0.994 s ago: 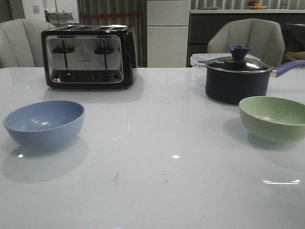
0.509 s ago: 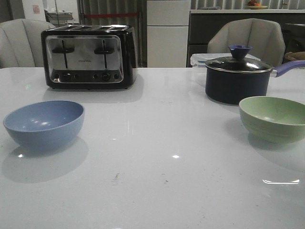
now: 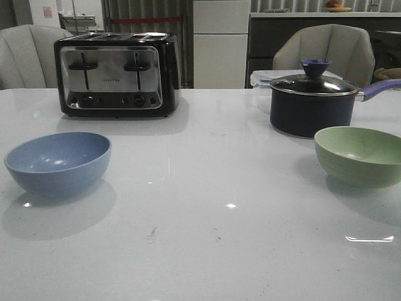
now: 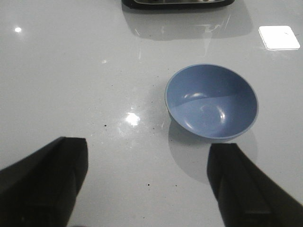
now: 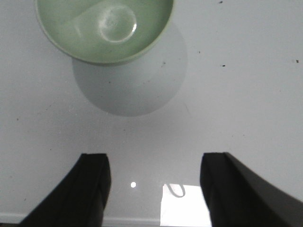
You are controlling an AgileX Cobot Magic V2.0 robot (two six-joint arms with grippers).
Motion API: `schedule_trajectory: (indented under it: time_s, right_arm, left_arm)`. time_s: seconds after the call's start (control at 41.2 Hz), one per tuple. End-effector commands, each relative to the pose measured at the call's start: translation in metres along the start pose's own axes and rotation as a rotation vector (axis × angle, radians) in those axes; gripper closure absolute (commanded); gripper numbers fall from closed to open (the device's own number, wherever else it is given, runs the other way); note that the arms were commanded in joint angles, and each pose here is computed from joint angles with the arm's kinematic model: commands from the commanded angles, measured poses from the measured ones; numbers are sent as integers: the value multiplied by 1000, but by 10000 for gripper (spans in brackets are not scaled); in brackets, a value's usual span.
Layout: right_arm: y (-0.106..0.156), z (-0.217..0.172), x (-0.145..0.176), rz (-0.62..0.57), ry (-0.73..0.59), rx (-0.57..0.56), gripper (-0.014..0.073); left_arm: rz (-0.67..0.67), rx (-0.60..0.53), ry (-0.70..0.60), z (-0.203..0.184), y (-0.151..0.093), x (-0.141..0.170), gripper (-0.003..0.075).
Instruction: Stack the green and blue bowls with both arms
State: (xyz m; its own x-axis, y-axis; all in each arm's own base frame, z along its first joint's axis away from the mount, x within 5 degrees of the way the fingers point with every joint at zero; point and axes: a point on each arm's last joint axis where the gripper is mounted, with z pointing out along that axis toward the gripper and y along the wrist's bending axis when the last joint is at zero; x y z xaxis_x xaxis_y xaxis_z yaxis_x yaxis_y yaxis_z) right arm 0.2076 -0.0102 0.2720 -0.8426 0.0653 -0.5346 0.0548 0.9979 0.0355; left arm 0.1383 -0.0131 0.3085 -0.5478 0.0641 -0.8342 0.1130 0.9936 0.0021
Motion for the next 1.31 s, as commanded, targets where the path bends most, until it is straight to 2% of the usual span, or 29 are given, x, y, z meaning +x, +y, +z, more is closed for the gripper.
schedule_trajectory:
  time_s: [0.0, 0.243, 0.485, 0.752, 0.849, 0.946, 1.091, 1.285]
  right_arm:
    - [-6, 3, -26, 32, -50, -14, 72]
    - [-16, 42, -67, 109, -14, -129, 72]
    - [-25, 95, -99, 128, 19, -120, 72]
    - [-30, 139, -114, 125, 78, -120, 76]
    - [-31, 144, -116, 117, 85, -122, 144]
    - [-31, 144, -116, 117, 84, -122, 274]
    - [-31, 142, -116, 116, 85, -123, 414]
    - [-23, 122, -123, 77, 33, -130, 474]
  left_arm:
    - [-4, 0, -99, -5, 0, -15, 139]
    - [-4, 0, -99, -5, 0, -15, 139]
    - [-4, 0, -102, -5, 0, -15, 139]
    - [-4, 0, -104, -5, 0, -16, 139]
    - [-4, 0, -104, -5, 0, -16, 139]
    - [-4, 0, -107, -5, 0, -16, 139]
    - [-4, -1, -117, -5, 0, -17, 139]
    - [-4, -1, -121, -5, 0, -17, 139]
